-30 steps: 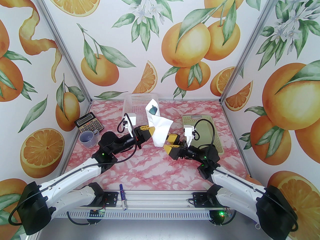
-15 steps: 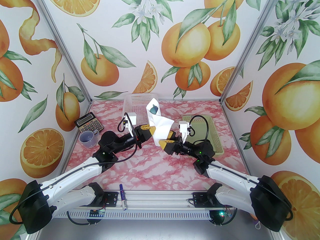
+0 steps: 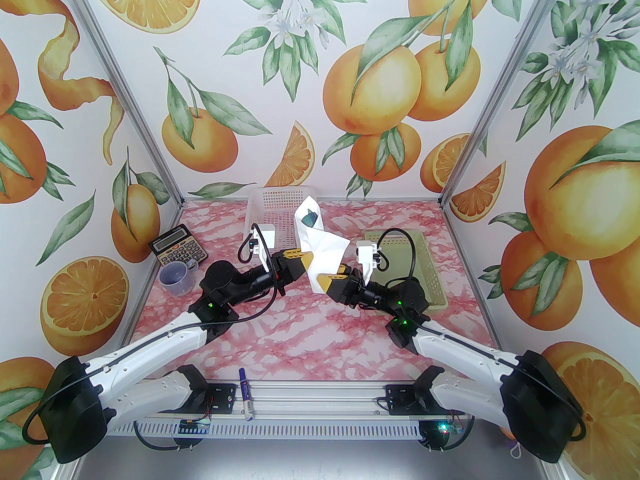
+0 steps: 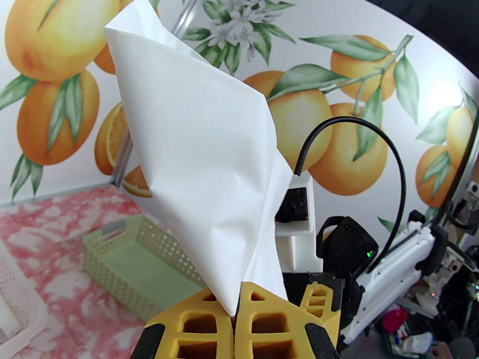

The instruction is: Place the utensils on the paper napkin and roll it up

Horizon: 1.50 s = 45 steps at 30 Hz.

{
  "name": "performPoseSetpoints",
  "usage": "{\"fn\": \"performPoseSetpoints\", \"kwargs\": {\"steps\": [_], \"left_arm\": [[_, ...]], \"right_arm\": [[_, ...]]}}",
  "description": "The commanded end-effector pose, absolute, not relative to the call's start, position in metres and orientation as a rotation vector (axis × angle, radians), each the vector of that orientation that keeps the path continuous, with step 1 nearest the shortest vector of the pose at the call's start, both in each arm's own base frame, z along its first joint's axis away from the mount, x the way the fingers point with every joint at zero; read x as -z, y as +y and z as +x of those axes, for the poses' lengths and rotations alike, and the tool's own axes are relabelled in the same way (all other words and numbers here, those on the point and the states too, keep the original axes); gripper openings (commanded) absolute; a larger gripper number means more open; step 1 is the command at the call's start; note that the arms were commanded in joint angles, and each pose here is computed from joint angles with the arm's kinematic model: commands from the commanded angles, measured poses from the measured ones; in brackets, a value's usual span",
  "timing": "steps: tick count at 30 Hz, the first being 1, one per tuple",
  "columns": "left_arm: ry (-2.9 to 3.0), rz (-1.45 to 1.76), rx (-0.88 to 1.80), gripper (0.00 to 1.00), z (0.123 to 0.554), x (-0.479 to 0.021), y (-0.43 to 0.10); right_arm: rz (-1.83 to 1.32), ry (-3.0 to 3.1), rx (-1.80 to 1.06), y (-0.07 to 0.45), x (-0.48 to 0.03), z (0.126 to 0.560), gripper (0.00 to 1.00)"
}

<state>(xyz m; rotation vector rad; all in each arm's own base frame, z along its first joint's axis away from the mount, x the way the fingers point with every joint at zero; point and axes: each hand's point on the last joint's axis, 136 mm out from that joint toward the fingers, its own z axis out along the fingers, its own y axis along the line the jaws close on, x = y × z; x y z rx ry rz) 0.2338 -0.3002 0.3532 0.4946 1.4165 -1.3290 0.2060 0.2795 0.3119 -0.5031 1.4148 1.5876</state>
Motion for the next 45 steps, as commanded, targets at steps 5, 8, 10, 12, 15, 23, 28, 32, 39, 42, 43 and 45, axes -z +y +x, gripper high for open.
{"fn": "performPoseSetpoints", "kwargs": {"steps": [5, 8, 10, 12, 15, 23, 28, 32, 39, 42, 43, 45], "left_arm": [[1.38, 0.492, 1.342, 0.15, 0.235, -0.372, -0.297], [1.39, 0.486, 1.335, 0.29, 0.235, -0.37, -0.294], [1.395, 0.484, 1.332, 0.36, 0.235, -0.37, -0.291], [1.395, 0.482, 1.327, 0.41, 0.234, -0.37, -0.288], [1.387, 0.487, 1.321, 0.5, 0.231, -0.374, -0.282], [1.301, 0.476, 1.255, 0.91, 0.217, -0.387, -0.258], [1.24, 0.4, 1.243, 1.0, 0.212, -0.391, -0.241], [1.218, 0.445, 1.297, 1.0, 0.203, -0.394, -0.246], [1.208, 0.588, 1.422, 0.94, 0.192, -0.396, -0.269], [1.218, 0.587, 1.442, 0.91, 0.195, -0.395, -0.274], [1.217, 0.587, 1.453, 0.9, 0.196, -0.395, -0.275], [1.213, 0.591, 1.479, 0.88, 0.197, -0.395, -0.279]], "right_arm": [[-0.493, 1.42, -1.536, 0.274, -0.323, 0.206, 0.1], [-0.488, 1.42, -1.526, 0.272, -0.323, 0.207, 0.04], [-0.488, 1.419, -1.523, 0.272, -0.323, 0.206, 0.02], [-0.488, 1.419, -1.518, 0.271, -0.323, 0.207, 0.0], [-0.49, 1.414, -1.515, 0.271, -0.324, 0.206, 0.0], [-0.501, 1.382, -1.517, 0.271, -0.334, 0.205, 0.0], [-0.52, 1.344, -1.544, 0.272, -0.343, 0.201, 0.0], [-0.534, 1.294, -1.594, 0.273, -0.353, 0.195, 0.0], [-0.563, 1.271, -1.629, 0.279, -0.359, 0.19, 0.0], [-0.57, 1.269, -1.632, 0.28, -0.359, 0.188, 0.0], [-0.572, 1.271, -1.634, 0.28, -0.358, 0.188, 0.0], [-0.582, 1.272, -1.639, 0.282, -0.357, 0.186, 0.0]]}}
